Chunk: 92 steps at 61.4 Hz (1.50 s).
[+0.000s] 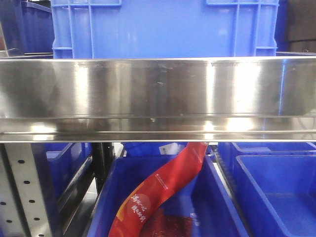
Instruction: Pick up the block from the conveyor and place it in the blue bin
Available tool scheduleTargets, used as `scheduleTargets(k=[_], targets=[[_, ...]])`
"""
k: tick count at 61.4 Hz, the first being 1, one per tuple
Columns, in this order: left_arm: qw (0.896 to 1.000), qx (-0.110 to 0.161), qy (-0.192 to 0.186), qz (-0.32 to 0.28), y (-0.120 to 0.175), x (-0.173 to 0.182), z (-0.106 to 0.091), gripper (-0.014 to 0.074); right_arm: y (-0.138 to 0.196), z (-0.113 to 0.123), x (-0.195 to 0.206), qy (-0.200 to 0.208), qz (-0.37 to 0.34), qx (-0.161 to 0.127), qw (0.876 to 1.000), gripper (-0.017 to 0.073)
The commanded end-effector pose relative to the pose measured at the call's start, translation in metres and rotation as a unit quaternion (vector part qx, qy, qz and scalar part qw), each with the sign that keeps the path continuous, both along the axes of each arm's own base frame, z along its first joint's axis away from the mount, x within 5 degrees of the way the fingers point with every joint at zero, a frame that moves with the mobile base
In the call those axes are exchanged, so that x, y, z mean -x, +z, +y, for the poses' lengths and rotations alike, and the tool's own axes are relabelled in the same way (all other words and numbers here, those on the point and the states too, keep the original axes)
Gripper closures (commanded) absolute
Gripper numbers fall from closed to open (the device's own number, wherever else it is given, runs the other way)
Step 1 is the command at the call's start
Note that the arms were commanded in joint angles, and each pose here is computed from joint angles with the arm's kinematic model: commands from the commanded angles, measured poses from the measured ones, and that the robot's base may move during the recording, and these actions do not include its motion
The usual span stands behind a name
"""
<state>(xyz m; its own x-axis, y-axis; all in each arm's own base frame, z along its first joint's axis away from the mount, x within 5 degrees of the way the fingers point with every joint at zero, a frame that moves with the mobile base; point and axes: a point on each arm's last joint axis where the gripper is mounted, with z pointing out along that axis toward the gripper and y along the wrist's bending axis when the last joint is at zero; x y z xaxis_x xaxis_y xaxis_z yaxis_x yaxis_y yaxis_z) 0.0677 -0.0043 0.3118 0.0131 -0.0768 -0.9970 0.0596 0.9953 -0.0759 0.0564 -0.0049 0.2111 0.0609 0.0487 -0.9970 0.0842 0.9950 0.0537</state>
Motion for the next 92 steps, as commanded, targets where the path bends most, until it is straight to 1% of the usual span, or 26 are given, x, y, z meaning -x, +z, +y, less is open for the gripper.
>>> scheduleTargets(k=[1, 40, 42, 43, 44, 45, 49, 55, 61, 66, 67, 68, 71, 76, 79, 82, 92], targets=[[1.000, 0.004, 0.000, -0.012, 0.002, 0.002, 0.000, 0.0704, 0.002, 0.000, 0.001, -0.004, -0.015, 0.005, 1.000, 0.0720], [1.000, 0.004, 0.000, -0.011, 0.001, 0.001, 0.000, 0.0704, 0.003, -0.001, 0.001, -0.005, -0.019, 0.005, 1.000, 0.0721], [1.000, -0.003, 0.002, -0.014, 0.000, 0.001, 0.000, 0.0704, 0.003, -0.001, 0.001, -0.005, -0.019, 0.005, 1.000, 0.0721], [1.000, -0.012, 0.005, -0.014, -0.001, 0.000, 0.001, 0.0704, 0.003, -0.001, 0.001, -0.005, -0.019, 0.005, 1.000, 0.0721], [1.000, -0.016, 0.006, -0.017, -0.001, 0.000, 0.001, 0.0704, 0.003, -0.001, 0.001, -0.005, -0.019, 0.005, 1.000, 0.0721], [0.999, -0.027, 0.008, -0.020, -0.003, 0.000, 0.001, 0.0704, 0.003, -0.001, 0.001, -0.005, -0.019, 0.005, 1.000, 0.0721], [0.998, -0.054, 0.013, -0.031, -0.007, 0.001, 0.002, 0.0704, 0.003, -0.001, 0.001, -0.005, -0.019, 0.005, 1.000, 0.0721], [0.998, -0.056, 0.013, -0.020, -0.025, 0.003, 0.002, 0.0704, 0.003, -0.001, 0.001, -0.005, -0.019, 0.005, 1.000, 0.0721], [0.999, -0.043, 0.009, -0.019, -0.050, 0.007, 0.002, 0.0704, 0.003, -0.001, 0.001, -0.005, -0.019, 0.005, 1.000, 0.0721], [0.999, -0.029, 0.007, -0.040, -0.067, 0.013, 0.002, 0.0704, 0.003, -0.001, 0.001, -0.005, -0.019, 0.005, 1.000, 0.0721], [0.999, -0.024, 0.007, -0.039, -0.071, 0.013, 0.002, 0.0704, 0.003, -0.001, 0.001, -0.005, -0.019, 0.005, 1.000, 0.0721], [0.999, -0.010, 0.006, -0.043, -0.073, 0.014, 0.002, 0.0704, 0.003, -0.001, 0.001, -0.005, -0.019, 0.005, 1.000, 0.0721], [0.999, 0.009, 0.004, -0.038, -0.084, 0.015, 0.002, 0.0704, 0.003, -0.001, 0.001, -0.005, -0.019, 0.005, 1.000, 0.0721], [0.999, 0.022, -0.003, -0.025, -0.100, 0.012, 0.001, 0.0704, 0.003, -0.001, 0.001, -0.005, -0.019, 0.005, 1.000, 0.0721], [0.998, 0.034, -0.009, -0.054, -0.095, 0.012, 0.000, 0.0704, 0.003, -0.001, 0.001, -0.005, -0.019, 0.005, 1.000, 0.0721], [0.999, 0.030, -0.010, -0.037, -0.098, 0.012, 0.000, 0.0704, 0.003, -0.001, 0.001, -0.005, -0.019, 0.005, 1.000, 0.0721], [0.999, 0.029, -0.011, -0.040, -0.097, 0.012, 0.000, 0.0704, 0.003, -0.001, 0.001, -0.005, -0.019, 0.005, 1.000, 0.0721]])
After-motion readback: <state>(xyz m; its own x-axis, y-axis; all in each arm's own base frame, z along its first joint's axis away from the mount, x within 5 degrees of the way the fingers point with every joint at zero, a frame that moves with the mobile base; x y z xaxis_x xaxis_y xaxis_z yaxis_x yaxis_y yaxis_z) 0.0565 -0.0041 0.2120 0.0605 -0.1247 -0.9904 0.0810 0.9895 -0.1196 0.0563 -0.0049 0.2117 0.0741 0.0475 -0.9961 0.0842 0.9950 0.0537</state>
